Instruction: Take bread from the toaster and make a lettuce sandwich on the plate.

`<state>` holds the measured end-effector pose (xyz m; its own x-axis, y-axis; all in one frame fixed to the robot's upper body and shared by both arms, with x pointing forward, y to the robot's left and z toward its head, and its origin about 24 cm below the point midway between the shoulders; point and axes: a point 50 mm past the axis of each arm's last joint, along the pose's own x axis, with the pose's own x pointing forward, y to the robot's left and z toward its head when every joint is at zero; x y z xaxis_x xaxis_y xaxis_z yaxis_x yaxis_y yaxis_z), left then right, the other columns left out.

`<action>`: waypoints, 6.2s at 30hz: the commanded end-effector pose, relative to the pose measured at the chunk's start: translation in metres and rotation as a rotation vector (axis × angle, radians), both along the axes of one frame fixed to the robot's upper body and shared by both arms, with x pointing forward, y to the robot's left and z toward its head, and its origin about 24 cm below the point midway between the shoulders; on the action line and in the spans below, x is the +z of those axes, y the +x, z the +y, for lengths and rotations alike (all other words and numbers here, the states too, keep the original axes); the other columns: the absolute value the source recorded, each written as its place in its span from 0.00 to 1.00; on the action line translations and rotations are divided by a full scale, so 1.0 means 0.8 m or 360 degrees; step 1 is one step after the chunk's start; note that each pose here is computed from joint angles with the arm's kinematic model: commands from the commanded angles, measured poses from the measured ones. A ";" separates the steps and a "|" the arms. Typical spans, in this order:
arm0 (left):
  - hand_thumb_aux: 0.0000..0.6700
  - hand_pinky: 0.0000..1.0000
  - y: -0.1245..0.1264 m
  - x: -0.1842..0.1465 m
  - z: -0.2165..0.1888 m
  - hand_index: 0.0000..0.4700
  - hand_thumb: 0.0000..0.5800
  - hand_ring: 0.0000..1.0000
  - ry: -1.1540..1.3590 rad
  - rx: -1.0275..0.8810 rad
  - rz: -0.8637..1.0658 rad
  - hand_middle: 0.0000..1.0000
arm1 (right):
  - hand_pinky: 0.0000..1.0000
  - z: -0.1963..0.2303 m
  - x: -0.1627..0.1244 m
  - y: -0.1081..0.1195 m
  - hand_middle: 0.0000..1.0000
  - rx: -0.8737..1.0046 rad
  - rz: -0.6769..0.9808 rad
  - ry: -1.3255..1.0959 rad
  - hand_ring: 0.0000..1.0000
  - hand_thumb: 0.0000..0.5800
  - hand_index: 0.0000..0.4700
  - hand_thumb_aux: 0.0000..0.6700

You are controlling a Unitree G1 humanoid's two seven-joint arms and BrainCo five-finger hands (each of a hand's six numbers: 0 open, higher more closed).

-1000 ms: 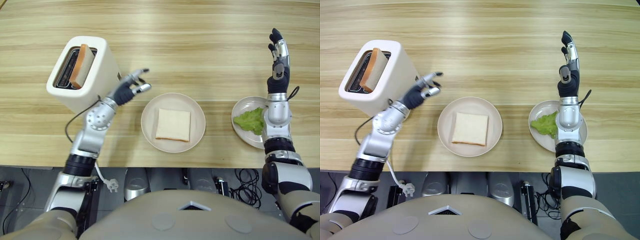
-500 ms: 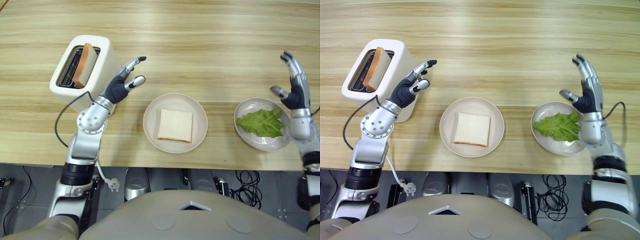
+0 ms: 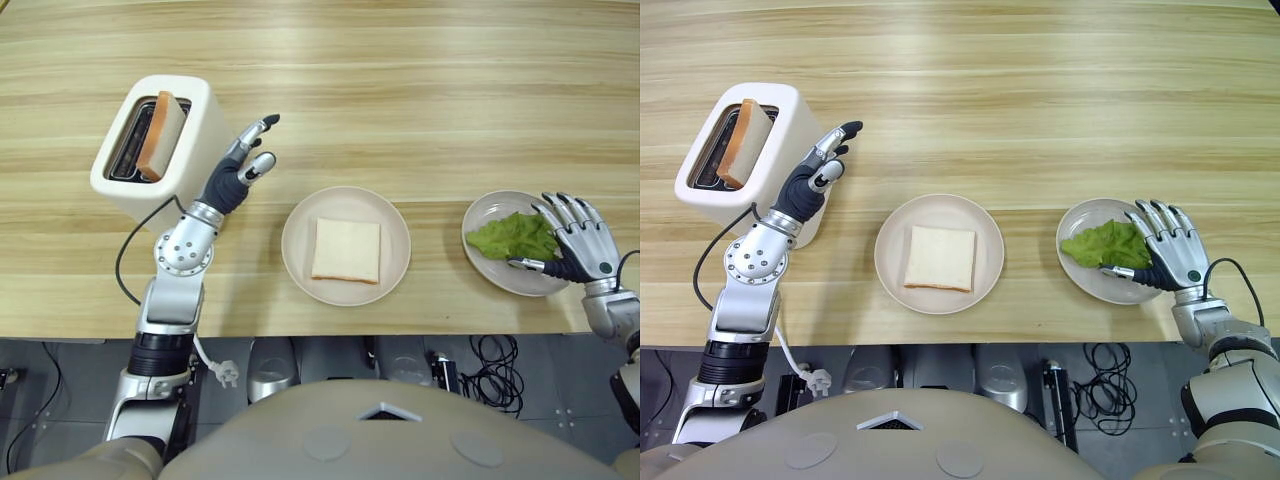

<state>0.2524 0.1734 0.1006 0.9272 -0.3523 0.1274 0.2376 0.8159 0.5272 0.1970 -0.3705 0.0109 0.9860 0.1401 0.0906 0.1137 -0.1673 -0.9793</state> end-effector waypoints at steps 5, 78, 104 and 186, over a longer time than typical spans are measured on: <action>0.00 0.00 -0.001 -0.010 0.001 0.00 0.00 0.00 -0.0031 0.0013 0.0027 0.00 | 0.00 -0.016 -0.007 -0.015 0.00 -0.0219 0.0108 0.0035 0.00 0.00 0.00 0.00; 0.00 0.00 0.018 -0.039 -0.006 0.00 0.00 0.00 -0.0168 0.0099 0.0074 0.00 | 1.00 0.292 0.040 0.075 1.00 0.1545 0.0485 0.0854 1.00 1.00 0.98 1.00; 0.00 0.00 0.019 -0.034 -0.001 0.00 0.00 0.00 -0.0144 0.0082 0.0058 0.00 | 0.00 0.265 0.068 0.123 0.00 0.1285 0.0280 0.0878 0.00 0.00 0.00 0.00; 1.00 1.00 0.014 0.102 0.093 0.98 1.00 1.00 0.1033 0.0879 -0.0695 1.00 | 0.00 0.256 0.068 0.122 0.00 0.1078 0.0006 0.1047 0.00 0.00 0.00 0.00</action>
